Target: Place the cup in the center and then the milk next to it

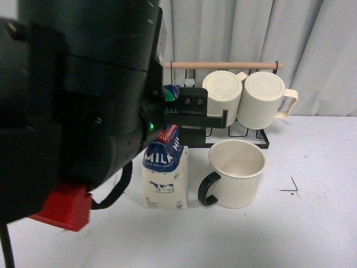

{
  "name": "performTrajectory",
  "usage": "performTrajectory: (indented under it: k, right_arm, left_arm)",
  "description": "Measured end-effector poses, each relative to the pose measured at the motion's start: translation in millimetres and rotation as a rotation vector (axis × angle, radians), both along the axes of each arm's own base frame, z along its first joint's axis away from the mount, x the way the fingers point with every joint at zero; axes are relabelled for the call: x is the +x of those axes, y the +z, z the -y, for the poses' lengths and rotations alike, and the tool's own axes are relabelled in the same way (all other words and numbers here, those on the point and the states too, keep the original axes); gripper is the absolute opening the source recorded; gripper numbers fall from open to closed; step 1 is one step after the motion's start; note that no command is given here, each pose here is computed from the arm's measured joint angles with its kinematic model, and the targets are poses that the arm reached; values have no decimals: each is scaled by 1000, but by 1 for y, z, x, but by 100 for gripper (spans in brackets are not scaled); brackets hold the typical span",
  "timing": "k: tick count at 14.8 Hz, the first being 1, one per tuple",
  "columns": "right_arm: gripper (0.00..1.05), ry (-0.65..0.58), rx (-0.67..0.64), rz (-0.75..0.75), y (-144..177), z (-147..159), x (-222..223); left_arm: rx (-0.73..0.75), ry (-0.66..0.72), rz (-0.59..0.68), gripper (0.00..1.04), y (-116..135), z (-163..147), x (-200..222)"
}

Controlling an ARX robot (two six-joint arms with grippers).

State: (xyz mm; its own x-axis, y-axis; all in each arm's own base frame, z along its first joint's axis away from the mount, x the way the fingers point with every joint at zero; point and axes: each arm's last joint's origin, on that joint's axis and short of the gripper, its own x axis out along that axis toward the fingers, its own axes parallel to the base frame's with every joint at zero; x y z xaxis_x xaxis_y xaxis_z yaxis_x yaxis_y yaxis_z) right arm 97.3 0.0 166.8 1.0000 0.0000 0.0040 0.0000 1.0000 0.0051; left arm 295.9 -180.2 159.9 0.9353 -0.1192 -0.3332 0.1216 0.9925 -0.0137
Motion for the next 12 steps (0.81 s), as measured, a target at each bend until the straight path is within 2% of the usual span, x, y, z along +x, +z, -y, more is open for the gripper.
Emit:
performTrajectory:
  k: [3, 5, 6, 7, 8, 9, 10, 12]
  right_arm:
    - [98, 0, 0, 0, 0, 0, 0]
    - [98, 0, 0, 0, 0, 0, 0]
    - [98, 0, 0, 0, 0, 0, 0]
    - [98, 1, 0, 0, 0, 0, 0]
    - [98, 0, 0, 0, 0, 0, 0]
    - [98, -3, 0, -1, 0, 0, 0]
    - [98, -3, 0, -1, 0, 0, 0]
    - [98, 0, 0, 0, 0, 0, 0]
  left_arm:
    - [-8, -157, -88, 100, 35, -32, -36]
    - [-75, -307, -100, 98, 60, -80, -76]
    - [-128, -364, -17, 98, 79, -91, -89]
    - [-118, -300, 220, 90, 94, -86, -95]
    - [-74, -100, 312, 76, 79, -98, -104]
    - [-15, 91, 293, 63, 55, -118, -110]
    - [-5, 146, 296, 50, 48, -131, -118]
    - [-29, 129, 354, 21, 47, -146, -133]
